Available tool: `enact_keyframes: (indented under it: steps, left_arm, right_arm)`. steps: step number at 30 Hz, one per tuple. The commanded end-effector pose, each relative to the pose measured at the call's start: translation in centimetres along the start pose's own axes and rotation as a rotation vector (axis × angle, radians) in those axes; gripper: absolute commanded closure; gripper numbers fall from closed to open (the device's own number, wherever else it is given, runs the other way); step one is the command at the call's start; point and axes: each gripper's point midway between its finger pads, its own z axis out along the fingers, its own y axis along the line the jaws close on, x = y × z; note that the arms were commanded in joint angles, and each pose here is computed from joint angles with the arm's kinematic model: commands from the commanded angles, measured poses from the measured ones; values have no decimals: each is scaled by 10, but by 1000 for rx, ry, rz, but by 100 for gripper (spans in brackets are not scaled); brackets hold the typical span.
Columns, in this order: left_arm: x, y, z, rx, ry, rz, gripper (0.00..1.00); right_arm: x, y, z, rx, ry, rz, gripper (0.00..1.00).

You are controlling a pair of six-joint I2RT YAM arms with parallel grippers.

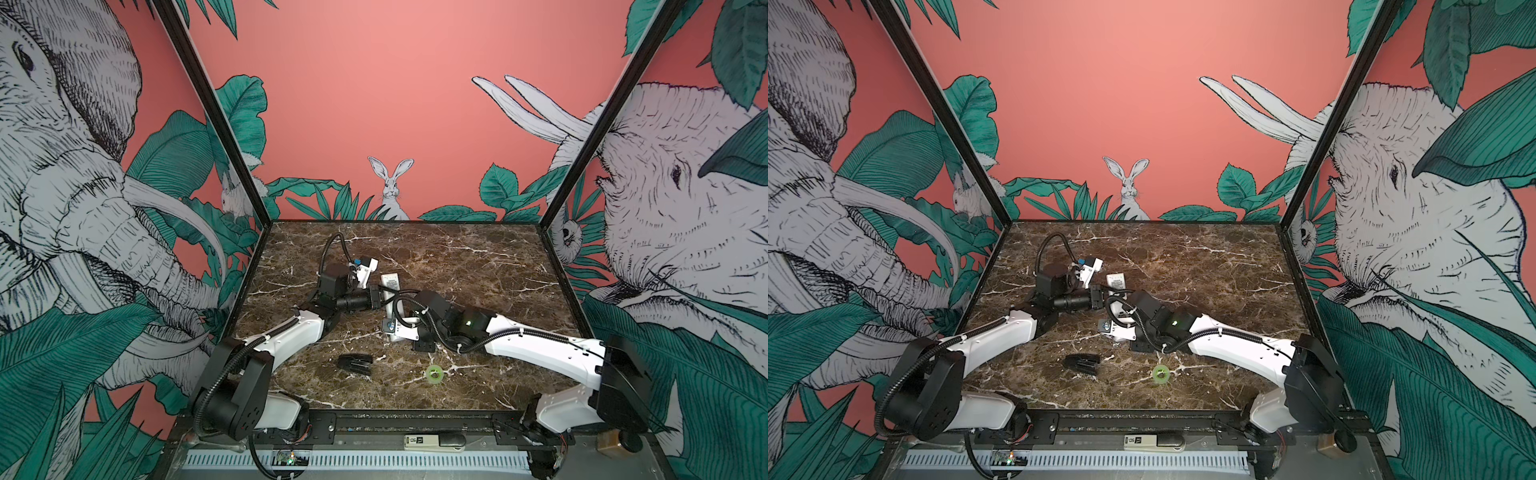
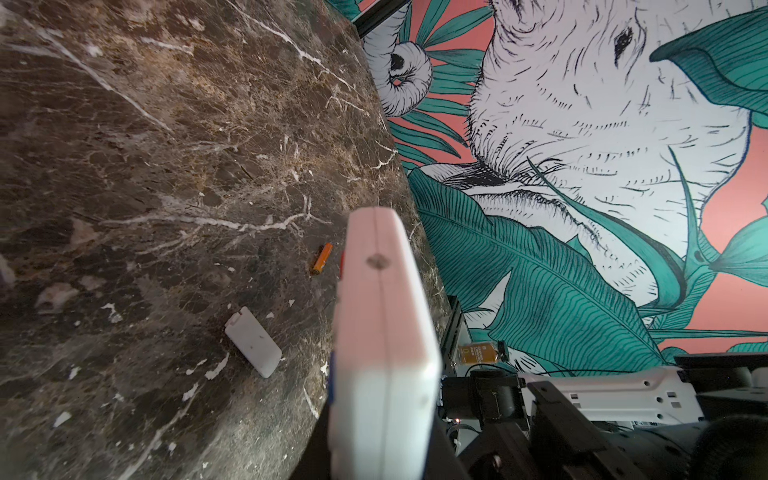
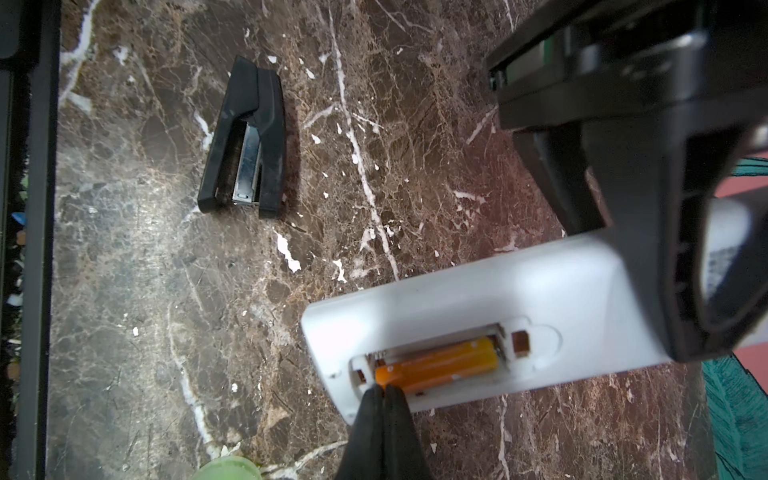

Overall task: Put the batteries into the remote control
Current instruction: 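Press the orange battery down into the compartment with the right gripper fingers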

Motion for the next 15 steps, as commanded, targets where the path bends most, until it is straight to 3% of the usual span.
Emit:
enact_keyframes:
  steps: [1,15]
  left_arm:
    - [8,-29,-1,114,53,-7,100]
    - [8,-28,-1,109,55,-6,100]
  right_arm:
    - [-3,-13,6,48,14,12,95]
    - [6,-14,13,42,74,41,97]
